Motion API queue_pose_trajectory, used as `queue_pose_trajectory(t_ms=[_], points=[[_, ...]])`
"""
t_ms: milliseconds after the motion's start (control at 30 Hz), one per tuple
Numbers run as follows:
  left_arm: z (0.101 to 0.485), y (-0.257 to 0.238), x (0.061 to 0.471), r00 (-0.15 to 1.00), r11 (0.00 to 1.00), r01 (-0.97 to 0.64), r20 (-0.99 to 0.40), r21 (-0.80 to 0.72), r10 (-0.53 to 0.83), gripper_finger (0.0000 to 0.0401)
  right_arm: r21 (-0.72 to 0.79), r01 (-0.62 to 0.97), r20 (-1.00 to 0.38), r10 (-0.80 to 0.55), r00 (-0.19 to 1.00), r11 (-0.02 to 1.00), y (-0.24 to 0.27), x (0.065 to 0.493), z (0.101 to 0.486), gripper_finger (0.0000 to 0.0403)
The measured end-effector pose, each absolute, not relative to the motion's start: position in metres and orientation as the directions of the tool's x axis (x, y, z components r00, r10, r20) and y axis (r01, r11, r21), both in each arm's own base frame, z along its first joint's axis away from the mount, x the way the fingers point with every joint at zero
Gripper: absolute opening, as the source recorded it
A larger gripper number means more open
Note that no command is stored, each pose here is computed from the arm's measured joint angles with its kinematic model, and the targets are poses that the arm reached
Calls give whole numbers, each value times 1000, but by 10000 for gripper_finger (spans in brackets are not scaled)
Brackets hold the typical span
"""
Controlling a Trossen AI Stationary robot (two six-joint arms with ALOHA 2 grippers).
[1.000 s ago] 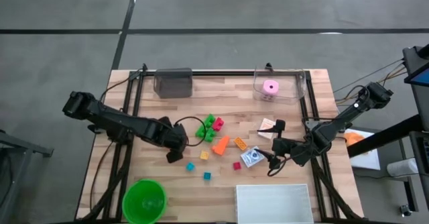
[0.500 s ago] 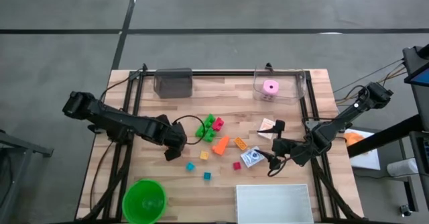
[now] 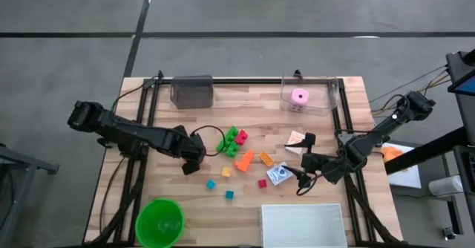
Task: Pick & Place Toys
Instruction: Put the orange dice into the transparent bin
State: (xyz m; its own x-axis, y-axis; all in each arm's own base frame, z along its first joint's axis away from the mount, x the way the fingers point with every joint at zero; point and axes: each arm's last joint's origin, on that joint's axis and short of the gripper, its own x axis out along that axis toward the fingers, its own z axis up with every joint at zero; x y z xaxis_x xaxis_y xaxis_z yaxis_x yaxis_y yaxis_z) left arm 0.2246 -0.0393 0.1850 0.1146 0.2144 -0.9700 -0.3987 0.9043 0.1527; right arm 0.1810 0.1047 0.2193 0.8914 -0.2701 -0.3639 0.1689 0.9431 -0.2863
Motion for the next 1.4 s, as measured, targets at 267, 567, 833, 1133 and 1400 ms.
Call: queue_pose_trajectory(t_ms=[267, 567, 833, 1133, 1400], points=[[184, -39, 225, 121, 905, -399, -969, 149, 213, 360, -286, 168, -364, -270, 891, 943, 105, 181, 219, 351], [185, -40, 226, 121, 905, -398, -970, 149, 213, 278, -286, 169, -365, -270, 891, 943, 105, 181, 219, 351], [204, -41, 231, 124, 908, -385, -966, 164, 227, 251, -288, 168, -366, -270, 891, 943, 105, 181, 219, 351], [221, -48, 239, 284, 924, -356, -926, 138, 247, 180, -286, 169, -371, -272, 888, 943, 104, 180, 215, 351], [221, -49, 239, 301, 942, -309, -927, 128, 225, 75, -278, 174, -372, -273, 887, 945, 102, 177, 206, 351]])
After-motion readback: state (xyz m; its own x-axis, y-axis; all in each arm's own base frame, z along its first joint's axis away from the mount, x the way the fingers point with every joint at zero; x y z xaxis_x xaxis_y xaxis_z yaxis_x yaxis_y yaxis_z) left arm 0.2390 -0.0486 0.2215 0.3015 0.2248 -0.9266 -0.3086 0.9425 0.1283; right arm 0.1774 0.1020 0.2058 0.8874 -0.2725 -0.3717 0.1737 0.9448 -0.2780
